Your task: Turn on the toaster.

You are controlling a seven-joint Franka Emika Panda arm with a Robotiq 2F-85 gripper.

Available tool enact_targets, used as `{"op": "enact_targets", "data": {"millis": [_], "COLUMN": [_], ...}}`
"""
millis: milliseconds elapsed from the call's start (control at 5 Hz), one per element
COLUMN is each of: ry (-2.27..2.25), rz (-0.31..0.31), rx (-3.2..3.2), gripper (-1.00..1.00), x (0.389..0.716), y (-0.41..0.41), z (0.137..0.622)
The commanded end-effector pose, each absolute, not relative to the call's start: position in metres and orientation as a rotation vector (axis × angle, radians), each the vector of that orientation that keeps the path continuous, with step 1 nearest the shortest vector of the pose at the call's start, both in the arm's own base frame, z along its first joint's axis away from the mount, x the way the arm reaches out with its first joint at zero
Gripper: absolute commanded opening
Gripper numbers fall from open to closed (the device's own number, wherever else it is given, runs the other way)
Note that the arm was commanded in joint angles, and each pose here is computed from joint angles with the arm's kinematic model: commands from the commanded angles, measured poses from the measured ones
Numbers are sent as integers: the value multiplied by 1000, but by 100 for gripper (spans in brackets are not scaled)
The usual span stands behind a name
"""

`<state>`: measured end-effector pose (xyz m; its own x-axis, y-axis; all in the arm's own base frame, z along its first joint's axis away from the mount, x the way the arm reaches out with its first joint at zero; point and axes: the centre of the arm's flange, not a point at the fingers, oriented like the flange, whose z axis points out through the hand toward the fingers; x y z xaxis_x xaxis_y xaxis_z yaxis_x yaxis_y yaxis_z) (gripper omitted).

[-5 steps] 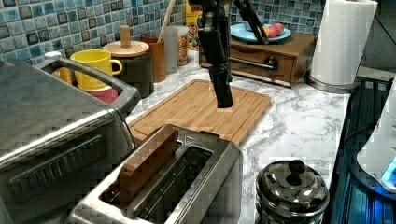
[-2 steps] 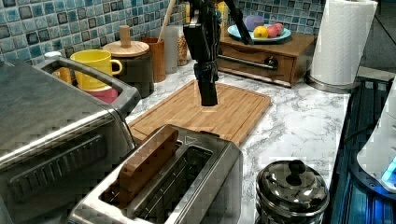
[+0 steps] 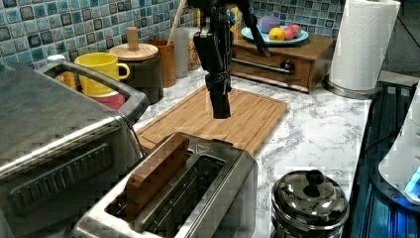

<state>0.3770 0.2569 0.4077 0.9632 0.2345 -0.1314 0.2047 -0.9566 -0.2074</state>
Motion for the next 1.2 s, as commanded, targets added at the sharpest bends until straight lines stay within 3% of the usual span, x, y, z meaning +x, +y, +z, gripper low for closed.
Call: {"op": "enact_targets", "data": {"millis": [200, 600, 800, 1000, 1200], "ry": [-155, -247, -267, -266, -262], "rz": [142, 276, 266, 306, 281], "rx": [-2941, -2899, -2866, -2846, -2817], "gripper": [-100, -100, -100, -100, -100], "x": [413, 412, 412, 420, 422], "y": [260, 280, 278, 277, 270], "z": [422, 420, 427, 434, 441]}}
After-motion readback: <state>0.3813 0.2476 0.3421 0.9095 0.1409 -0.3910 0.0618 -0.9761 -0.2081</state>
